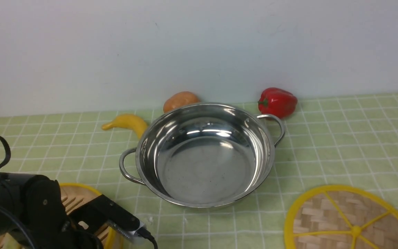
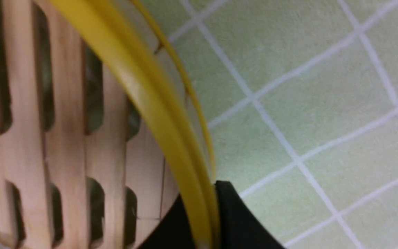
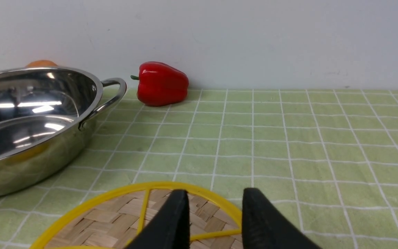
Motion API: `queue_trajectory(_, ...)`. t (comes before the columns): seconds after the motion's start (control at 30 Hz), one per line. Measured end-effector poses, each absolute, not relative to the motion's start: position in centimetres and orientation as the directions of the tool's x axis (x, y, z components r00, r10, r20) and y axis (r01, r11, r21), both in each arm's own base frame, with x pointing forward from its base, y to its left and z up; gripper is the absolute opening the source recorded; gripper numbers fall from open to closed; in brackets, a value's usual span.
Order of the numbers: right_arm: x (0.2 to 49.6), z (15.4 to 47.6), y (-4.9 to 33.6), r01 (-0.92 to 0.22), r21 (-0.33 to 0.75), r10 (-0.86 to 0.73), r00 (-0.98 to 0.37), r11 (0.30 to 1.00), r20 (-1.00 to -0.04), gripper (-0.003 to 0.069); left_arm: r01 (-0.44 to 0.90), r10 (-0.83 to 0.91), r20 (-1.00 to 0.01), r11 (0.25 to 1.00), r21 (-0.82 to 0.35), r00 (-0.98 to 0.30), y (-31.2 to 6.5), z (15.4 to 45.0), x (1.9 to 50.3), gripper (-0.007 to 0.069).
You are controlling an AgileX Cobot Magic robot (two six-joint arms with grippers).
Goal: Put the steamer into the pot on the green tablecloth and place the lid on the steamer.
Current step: 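Grasp the rim of the steamer basket holding the buns with the left gripper, then place the bamboo steamer basket with dumplings into the steel pot with the left gripper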
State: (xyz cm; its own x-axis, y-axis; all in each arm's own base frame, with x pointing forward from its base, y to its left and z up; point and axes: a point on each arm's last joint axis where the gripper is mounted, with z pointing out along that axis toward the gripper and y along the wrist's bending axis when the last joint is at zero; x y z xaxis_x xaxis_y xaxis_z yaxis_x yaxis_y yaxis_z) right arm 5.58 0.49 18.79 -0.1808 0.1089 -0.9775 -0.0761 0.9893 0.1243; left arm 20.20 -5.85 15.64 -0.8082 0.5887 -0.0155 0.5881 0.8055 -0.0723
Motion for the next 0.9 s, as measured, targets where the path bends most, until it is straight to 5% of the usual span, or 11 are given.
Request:
queue_trajectory(0.23,5.6,18.8,0.5,-0.076,0.124,0.109,-0.181,0.989,-0.977,0.024,0.7,0.701,0.05,0.713,-0.029,-0.712,-5.9,20.5,23.0,0.0023)
queue_trajectory(0.47,5.6,18.8,0.5,-0.076,0.124,0.109,-0.181,0.989,-0.977,0.024,0.745,0.766,-0.094,0.641,0.186,-0.636,-6.3,29.5,27.5,0.0023)
queue_trajectory(0.6,5.6,18.8,0.5,-0.076,0.124,0.109,-0.181,0.989,-0.977,0.024,0.801,0.849,-0.155,0.528,0.282,-0.505,-8.2,33.3,29.0,0.0023)
queue_trajectory(0.7,5.6,18.8,0.5,-0.076,0.124,0.109,-0.181,0.989,-0.977,0.024,0.877,0.929,-0.139,0.371,0.306,-0.344,-11.3,33.6,29.9,0.0023)
queue_trajectory(0.9,5.6,18.8,0.5,-0.076,0.124,0.109,-0.181,0.989,-0.977,0.024,0.967,0.999,-0.038,0.021,0.254,-0.012,-18.0,29.1,30.5,0.0026)
